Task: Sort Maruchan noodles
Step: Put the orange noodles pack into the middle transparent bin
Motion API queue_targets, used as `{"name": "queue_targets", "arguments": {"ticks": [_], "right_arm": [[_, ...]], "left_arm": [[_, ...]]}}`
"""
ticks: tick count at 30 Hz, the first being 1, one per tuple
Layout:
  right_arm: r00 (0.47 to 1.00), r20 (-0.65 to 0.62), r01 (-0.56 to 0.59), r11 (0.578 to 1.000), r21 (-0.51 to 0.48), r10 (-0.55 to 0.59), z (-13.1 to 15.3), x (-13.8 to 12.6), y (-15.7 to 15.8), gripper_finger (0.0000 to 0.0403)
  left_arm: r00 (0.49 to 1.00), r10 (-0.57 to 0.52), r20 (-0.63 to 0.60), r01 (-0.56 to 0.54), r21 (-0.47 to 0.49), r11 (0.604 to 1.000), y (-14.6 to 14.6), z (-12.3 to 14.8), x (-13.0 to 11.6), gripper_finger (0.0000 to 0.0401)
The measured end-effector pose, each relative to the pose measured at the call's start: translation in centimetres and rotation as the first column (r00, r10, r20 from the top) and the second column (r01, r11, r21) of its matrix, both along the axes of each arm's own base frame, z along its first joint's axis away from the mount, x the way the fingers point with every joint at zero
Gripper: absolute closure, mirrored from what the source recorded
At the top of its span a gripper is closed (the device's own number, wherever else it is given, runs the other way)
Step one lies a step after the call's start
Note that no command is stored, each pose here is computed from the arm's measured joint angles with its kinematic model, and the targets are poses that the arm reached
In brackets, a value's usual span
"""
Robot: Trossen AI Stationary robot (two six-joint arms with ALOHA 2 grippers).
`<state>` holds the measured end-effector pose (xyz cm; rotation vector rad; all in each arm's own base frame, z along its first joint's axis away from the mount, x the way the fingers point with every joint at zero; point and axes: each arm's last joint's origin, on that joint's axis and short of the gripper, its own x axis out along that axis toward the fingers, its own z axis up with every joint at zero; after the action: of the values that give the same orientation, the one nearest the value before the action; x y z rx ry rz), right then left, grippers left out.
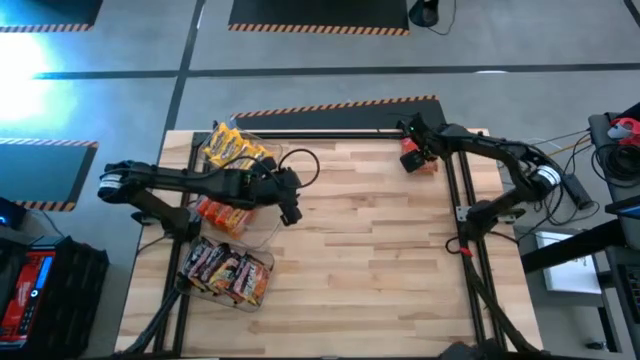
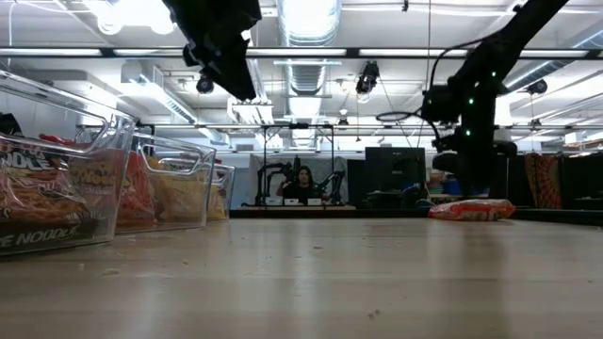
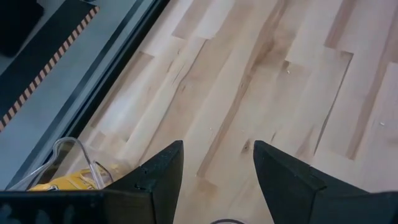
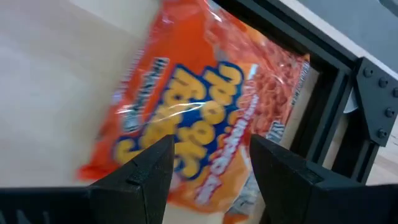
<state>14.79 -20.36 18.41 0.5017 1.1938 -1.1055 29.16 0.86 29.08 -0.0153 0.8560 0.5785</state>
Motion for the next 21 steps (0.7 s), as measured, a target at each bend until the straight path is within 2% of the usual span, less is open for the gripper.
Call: {"name": "queue_targets", "arguments": {"ticks": [5, 11, 17, 21], "right_arm": [[0.999, -0.034, 0.008, 0.999, 0.052, -0.006, -1.6, -0.3, -1.1, 0.0205], [1.0, 0.004, -0.028, 0.991, 0.129, 0.027, -2.7, 0.3, -1.1, 0.0205], [0.993, 0.099, -0.091, 0.971, 0.221, 0.071, -2.6, 1.4, 0.3, 0.0205], [0.964, 0.24, -0.188, 0.936, 0.298, 0.117, -2.0, 2.9, 2.0, 0.0205]], "left_arm": [[1.0, 0.001, -0.003, -0.001, -0.001, 1.0, 0.0, -0.1, 0.0, 0.0223], [1.0, 0.001, -0.012, -0.001, -0.002, 1.0, 0.0, -0.4, -0.1, 0.0223], [0.999, -0.026, -0.038, 0.023, -0.071, 0.997, -0.2, -2.1, -0.4, 0.0223], [0.999, -0.045, 0.012, 0.047, -0.131, 0.99, -0.3, -4.2, -0.3, 0.0223]]}}
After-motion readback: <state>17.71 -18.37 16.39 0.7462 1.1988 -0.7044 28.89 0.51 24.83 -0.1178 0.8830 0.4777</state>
